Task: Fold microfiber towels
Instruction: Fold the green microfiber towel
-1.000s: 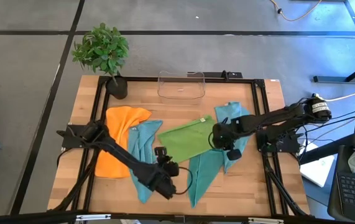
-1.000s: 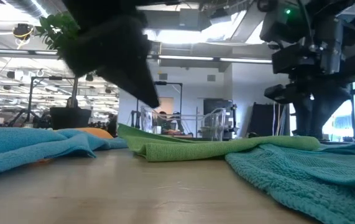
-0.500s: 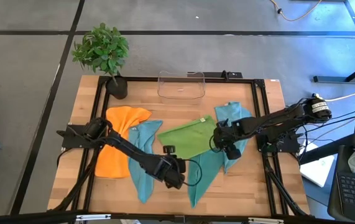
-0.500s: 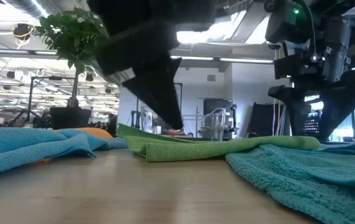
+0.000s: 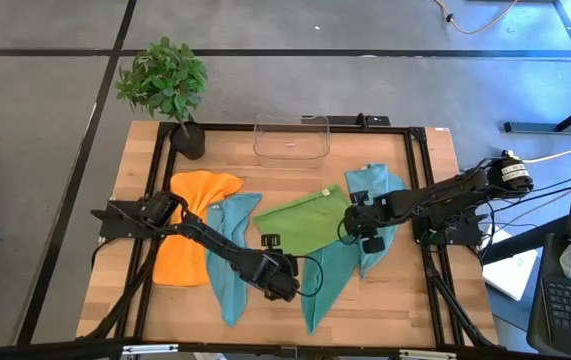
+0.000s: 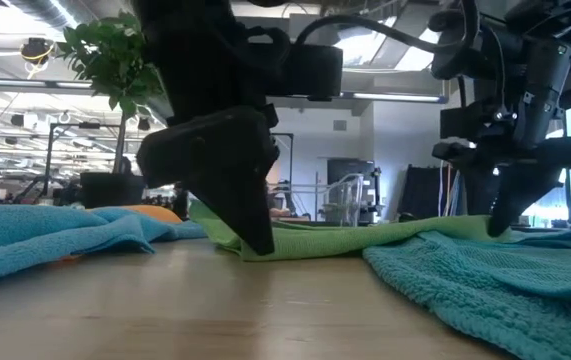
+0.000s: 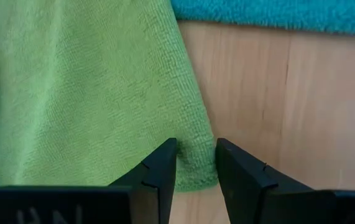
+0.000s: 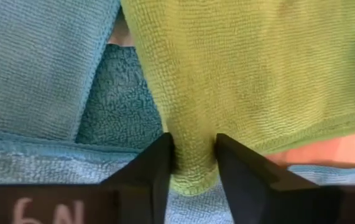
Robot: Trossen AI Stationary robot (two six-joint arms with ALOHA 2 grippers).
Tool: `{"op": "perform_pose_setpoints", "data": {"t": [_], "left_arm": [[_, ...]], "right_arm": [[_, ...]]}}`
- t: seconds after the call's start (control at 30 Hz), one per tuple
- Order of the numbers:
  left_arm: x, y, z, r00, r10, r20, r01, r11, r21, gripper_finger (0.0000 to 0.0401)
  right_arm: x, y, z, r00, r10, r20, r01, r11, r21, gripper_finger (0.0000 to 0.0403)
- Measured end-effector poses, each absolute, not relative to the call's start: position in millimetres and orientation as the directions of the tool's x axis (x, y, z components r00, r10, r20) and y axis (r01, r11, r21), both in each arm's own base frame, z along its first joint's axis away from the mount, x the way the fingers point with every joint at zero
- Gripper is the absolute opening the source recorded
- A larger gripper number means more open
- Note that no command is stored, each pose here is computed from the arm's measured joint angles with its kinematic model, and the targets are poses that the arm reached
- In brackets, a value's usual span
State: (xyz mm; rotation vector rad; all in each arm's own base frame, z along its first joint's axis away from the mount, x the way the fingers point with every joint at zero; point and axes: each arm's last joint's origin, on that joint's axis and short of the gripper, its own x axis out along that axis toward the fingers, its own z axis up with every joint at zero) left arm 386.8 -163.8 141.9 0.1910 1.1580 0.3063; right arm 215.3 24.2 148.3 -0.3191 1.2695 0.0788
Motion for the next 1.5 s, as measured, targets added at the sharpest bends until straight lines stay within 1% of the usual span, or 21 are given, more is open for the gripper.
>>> {"op": "perform_pose_setpoints", "data": {"t": [0.2, 0.4, 0.53, 0.63, 0.73, 0.83, 0.87, 1.0, 1.1, 1.17, 1.23, 1.3, 1.4, 1.5], "left_arm": [[389, -165, 144, 0.391, 0.317, -0.864, -0.148, 0.948, 0.281, 0.0106], [391, -159, 139, 0.351, 0.28, -0.894, -0.171, 0.957, 0.233, 0.0106], [392, -156, 138, 0.346, 0.285, -0.894, -0.182, 0.955, 0.233, 0.0102], [392, -154, 138, 0.347, 0.312, -0.885, -0.183, 0.948, 0.262, 0.0088], [390, -153, 137, 0.325, 0.328, -0.887, -0.178, 0.942, 0.283, 0.0056], [386, -153, 138, 0.292, 0.344, -0.892, -0.167, 0.937, 0.307, 0.0014], [385, -153, 140, 0.277, 0.35, -0.895, -0.166, 0.935, 0.315, 0.0007], [382, -155, 155, 0.223, 0.393, -0.892, -0.166, 0.917, 0.363, 0.0005], [378, -157, 173, 0.169, 0.45, -0.877, -0.15, 0.891, 0.428, 0.0002], [375, -157, 188, 0.131, 0.486, -0.864, -0.124, 0.873, 0.472, 0.0003], [372, -156, 200, 0.103, 0.517, -0.85, -0.103, 0.856, 0.507, 0.0001], [370, -154, 209, 0.075, 0.541, -0.838, -0.084, 0.84, 0.535, 0.0001], [368, -153, 219, 0.057, 0.557, -0.829, -0.071, 0.83, 0.553, 0.0001], [367, -156, 220, 0.06, 0.55, -0.833, -0.085, 0.834, 0.545, 0.0001]], "right_arm": [[215, 24, 148, 0.298, -0.106, -0.949, -0.235, 0.955, -0.181, 0.0083], [215, 25, 148, 0.295, -0.092, -0.951, -0.225, 0.961, -0.162, 0.0056], [215, 25, 148, 0.296, -0.092, -0.951, -0.225, 0.961, -0.163, 0.0042], [215, 25, 148, 0.295, -0.092, -0.951, -0.224, 0.961, -0.162, 0.0027], [215, 25, 148, 0.295, -0.092, -0.951, -0.202, 0.967, -0.156, 0.0009], [215, 25, 148, 0.296, -0.092, -0.951, -0.191, 0.97, -0.153, 0.001], [215, 25, 148, 0.296, -0.092, -0.951, -0.189, 0.97, -0.153, 0.0014], [216, 25, 150, 0.296, -0.095, -0.951, -0.189, 0.969, -0.156, 0.0022], [221, 26, 158, 0.312, -0.084, -0.946, -0.198, 0.969, -0.151, 0.0013], [226, 28, 164, 0.323, -0.018, -0.946, -0.223, 0.97, -0.094, 0.0007], [230, 31, 171, 0.331, 0.053, -0.942, -0.282, 0.958, -0.045, 0.0006], [235, 32, 181, 0.341, 0.072, -0.937, -0.299, 0.954, -0.036, 0.001], [240, 33, 195, 0.345, 0.067, -0.936, -0.291, 0.956, -0.039, 0.0019], [244, 34, 206, 0.352, 0.074, -0.933, -0.294, 0.955, -0.035, 0.0019]]}}
